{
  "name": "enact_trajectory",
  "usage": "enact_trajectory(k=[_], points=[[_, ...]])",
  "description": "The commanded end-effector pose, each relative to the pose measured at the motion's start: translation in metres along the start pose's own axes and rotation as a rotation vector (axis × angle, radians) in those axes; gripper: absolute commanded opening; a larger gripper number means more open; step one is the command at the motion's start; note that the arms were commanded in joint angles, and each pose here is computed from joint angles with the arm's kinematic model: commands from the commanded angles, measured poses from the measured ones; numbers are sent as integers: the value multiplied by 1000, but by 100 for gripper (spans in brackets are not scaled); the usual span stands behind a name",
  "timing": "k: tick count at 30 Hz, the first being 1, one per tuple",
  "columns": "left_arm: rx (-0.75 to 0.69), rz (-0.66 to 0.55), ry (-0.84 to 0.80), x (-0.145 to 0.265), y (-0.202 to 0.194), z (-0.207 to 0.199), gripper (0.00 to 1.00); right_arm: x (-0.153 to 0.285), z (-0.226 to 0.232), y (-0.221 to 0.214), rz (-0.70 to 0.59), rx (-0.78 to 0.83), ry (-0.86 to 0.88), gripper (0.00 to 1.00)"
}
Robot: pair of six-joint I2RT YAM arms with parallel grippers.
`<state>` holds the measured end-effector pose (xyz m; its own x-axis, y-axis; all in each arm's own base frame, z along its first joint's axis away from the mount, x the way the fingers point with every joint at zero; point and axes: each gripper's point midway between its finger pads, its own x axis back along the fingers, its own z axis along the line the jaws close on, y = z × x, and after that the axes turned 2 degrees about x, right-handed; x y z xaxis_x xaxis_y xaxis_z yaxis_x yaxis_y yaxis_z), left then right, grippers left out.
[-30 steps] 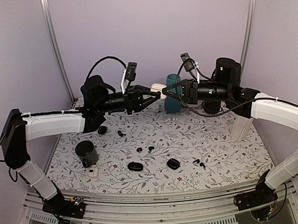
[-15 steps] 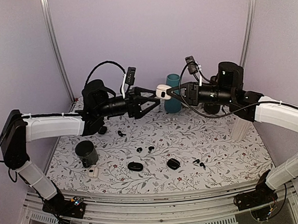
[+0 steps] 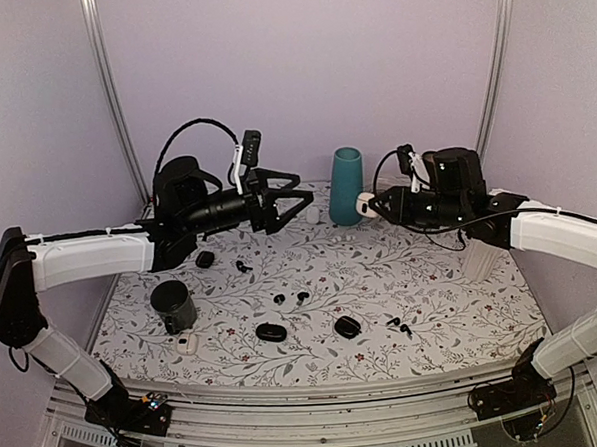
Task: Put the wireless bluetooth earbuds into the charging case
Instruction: Place the charging case with the earbuds at the center of the board.
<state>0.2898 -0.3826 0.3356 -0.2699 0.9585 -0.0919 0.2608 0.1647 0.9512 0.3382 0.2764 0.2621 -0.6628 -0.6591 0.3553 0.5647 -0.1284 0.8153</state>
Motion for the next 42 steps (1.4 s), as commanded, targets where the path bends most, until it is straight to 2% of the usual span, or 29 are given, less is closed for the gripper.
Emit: enact_trajectory(k=[1, 13, 30, 36, 42], points=[[-22, 4, 53, 8, 0, 10, 96, -3, -57, -30, 54, -109, -189, 5], [-13, 19, 56, 9, -5, 11, 96, -16, -140, -94, 202, -222, -425, 4], [-4, 21, 66, 15, -6, 9, 96, -26, -197, -156, 353, -330, -554, 6], [-2, 23, 71, 15, -7, 10, 96, -22, -204, -162, 365, -348, -568, 15], [3, 28, 76, 14, -8, 11, 96, -20, -206, -163, 369, -344, -580, 31]])
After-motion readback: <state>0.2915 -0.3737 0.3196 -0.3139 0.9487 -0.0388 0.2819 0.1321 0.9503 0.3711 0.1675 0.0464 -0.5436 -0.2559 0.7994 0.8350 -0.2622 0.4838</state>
